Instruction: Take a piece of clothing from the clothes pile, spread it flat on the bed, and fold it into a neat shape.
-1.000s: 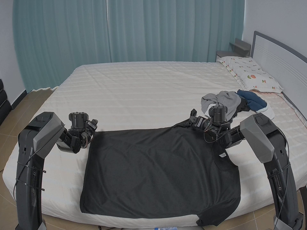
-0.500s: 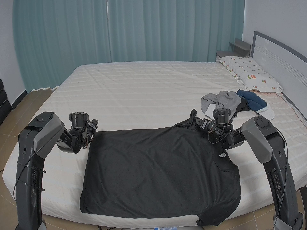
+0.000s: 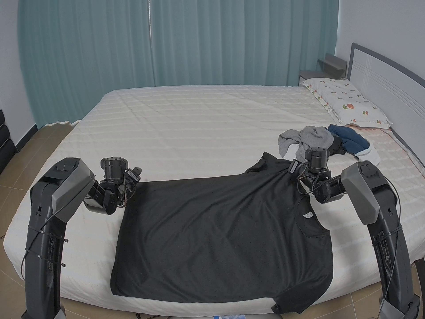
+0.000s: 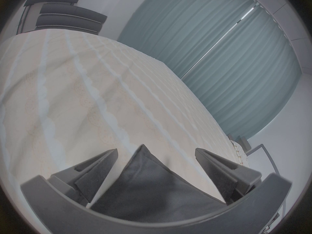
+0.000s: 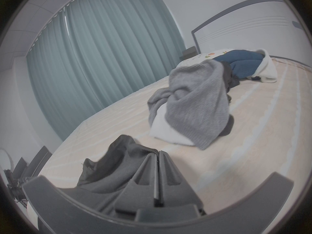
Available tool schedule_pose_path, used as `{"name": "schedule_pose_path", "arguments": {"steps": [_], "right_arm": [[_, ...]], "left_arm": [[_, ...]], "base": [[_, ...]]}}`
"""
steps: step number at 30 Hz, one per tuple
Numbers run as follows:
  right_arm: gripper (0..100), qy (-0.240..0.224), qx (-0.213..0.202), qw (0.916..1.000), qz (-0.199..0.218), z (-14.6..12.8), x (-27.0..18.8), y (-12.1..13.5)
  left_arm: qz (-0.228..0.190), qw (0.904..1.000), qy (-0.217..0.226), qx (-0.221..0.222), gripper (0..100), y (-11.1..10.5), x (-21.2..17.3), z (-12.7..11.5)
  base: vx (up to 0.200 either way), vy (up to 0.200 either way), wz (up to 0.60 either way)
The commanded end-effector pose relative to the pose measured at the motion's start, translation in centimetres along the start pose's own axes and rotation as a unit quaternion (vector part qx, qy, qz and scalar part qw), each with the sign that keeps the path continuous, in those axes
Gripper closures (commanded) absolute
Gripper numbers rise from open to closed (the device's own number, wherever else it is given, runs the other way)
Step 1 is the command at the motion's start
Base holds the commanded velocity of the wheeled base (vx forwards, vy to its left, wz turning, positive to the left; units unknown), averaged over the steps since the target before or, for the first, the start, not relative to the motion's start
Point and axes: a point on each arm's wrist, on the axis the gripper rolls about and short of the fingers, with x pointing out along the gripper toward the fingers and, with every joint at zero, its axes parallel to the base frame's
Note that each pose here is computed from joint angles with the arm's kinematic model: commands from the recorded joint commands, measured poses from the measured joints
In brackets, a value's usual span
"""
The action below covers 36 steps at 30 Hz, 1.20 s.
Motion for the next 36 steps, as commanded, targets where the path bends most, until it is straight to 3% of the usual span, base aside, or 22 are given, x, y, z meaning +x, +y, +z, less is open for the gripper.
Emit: {"name": "schedule_pose_path", "arguments": {"steps": [1, 17, 34, 35, 36], "right_arm": [[100, -0.003, 0.003, 1.0000, -0.006, 0.1, 0.2, -0.7], [100, -0.008, 0.001, 0.9999, 0.008, -1.7, 0.7, -0.2], [100, -0.011, 0.009, 0.9998, 0.013, -1.6, 0.6, 0.4], [100, -0.010, 0.009, 0.9998, 0.013, -1.6, 0.6, 0.4], [100, -0.010, 0.011, 0.9998, 0.013, -1.7, 0.5, 0.5]], "left_arm": [[-0.003, 1.0000, 0.002, 0.002, 0, -0.1, 0.3, -0.5], [-0.026, 0.9994, -0.024, 0.004, 0, -0.7, 2.7, -0.4], [-0.017, 0.9984, 0.000, 0.053, 0, -0.1, 2.4, -1.8], [-0.017, 0.9983, 0.000, 0.055, 100, -0.1, 2.4, -1.8], [-0.018, 0.9981, -0.001, 0.059, 100, -0.1, 2.4, -1.7]], "base": [[0.000, 0.000, 0.00], [0.000, 0.000, 0.00], [0.000, 0.000, 0.00], [0.000, 0.000, 0.00], [0.000, 0.000, 0.00]]}}
